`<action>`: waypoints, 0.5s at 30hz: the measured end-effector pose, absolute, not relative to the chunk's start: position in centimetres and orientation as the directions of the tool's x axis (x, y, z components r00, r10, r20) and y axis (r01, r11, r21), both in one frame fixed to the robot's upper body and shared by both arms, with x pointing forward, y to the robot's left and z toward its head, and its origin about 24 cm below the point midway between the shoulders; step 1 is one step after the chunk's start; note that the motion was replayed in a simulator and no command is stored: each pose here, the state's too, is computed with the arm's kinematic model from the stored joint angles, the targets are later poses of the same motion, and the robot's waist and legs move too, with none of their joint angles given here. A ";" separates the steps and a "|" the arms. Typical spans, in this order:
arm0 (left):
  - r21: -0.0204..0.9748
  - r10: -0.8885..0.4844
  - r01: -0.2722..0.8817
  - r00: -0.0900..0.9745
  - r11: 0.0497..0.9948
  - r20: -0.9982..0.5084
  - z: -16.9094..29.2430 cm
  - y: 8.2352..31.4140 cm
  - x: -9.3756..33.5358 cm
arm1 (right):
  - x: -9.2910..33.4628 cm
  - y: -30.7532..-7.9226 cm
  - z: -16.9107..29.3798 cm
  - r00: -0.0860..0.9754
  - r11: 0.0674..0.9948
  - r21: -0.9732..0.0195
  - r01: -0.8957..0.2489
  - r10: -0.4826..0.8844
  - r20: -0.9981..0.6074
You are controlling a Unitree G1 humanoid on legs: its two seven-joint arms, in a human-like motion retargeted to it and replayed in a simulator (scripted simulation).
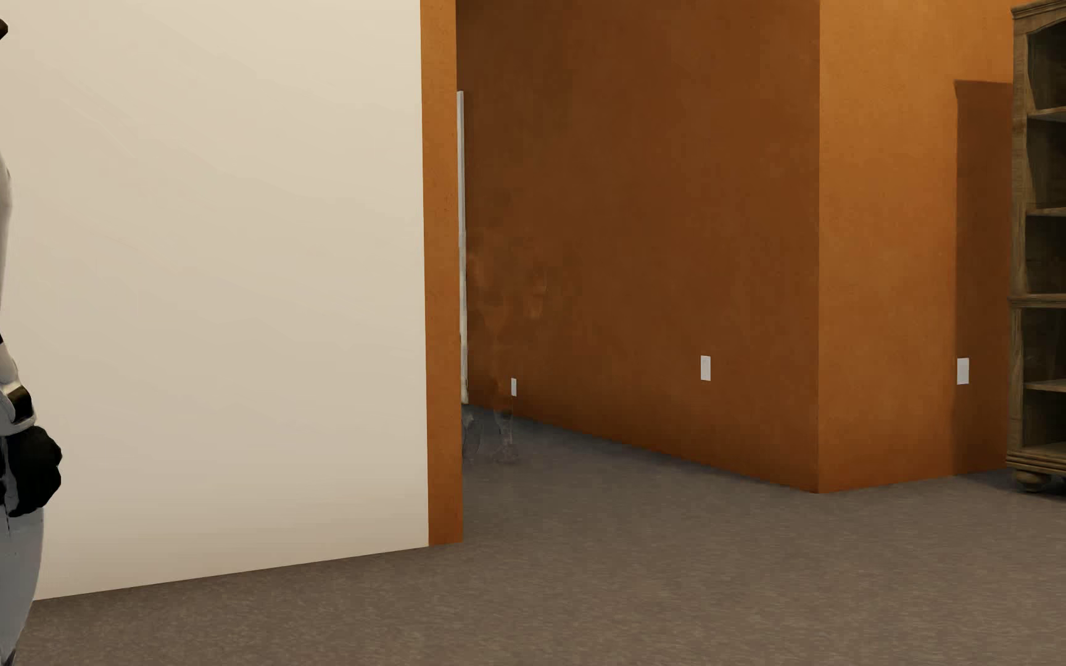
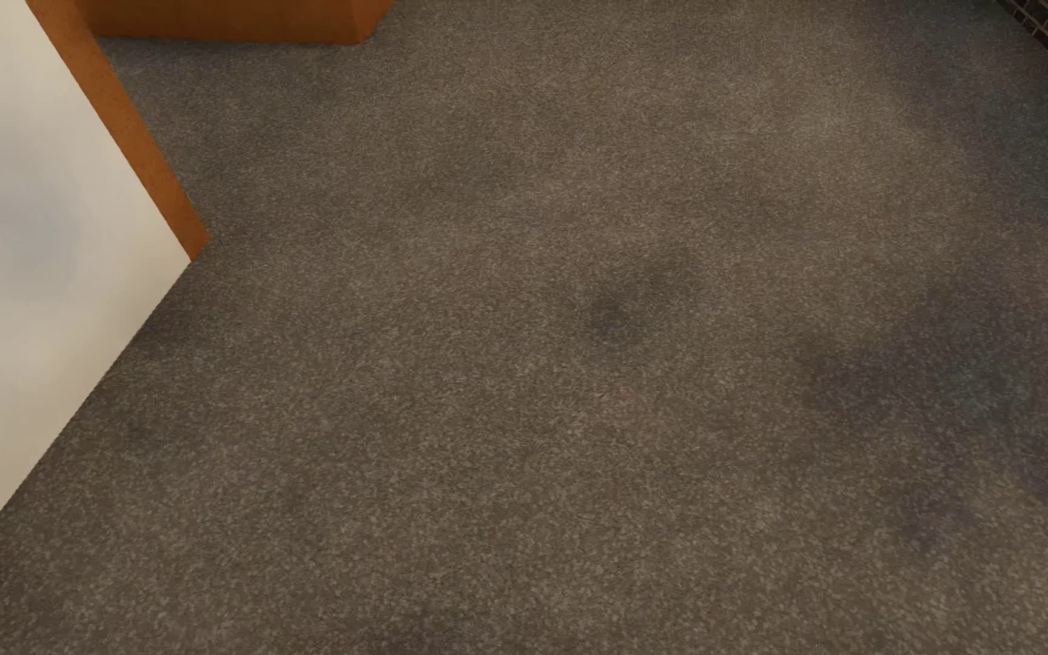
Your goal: Walk around the corner
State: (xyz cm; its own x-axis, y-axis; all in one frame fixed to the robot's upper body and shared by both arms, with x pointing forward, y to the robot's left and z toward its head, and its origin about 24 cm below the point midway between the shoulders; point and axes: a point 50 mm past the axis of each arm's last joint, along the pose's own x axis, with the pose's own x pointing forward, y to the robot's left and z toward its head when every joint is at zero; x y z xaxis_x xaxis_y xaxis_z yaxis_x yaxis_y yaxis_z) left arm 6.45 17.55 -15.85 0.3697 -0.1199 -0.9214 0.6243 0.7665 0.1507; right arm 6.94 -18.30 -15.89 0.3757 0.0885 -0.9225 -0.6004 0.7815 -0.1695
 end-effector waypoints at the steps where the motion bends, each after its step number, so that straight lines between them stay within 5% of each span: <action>1: 0.152 -0.124 0.628 0.374 0.763 -0.919 -15.8 17.4 6.7 | 7.0 -19.4 -15.8 0.384 0.816 -0.188 -0.547 0.045 -0.922; 15: 0.272 -0.160 0.597 0.569 0.754 -0.806 -13.2 17.2 14.2 | -0.3 -21.0 -16.6 0.193 0.851 -0.126 -0.509 -0.030 -0.981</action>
State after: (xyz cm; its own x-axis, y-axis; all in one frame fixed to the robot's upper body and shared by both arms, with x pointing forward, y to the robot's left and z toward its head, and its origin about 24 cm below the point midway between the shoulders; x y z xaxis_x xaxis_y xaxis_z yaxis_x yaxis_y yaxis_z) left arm 14.24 17.24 -13.18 0.5694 -0.1596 -0.8064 0.5973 0.7543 0.2725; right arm -0.29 -21.02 -16.60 0.1933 -0.0301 -0.9807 -0.5090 0.8514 -0.1264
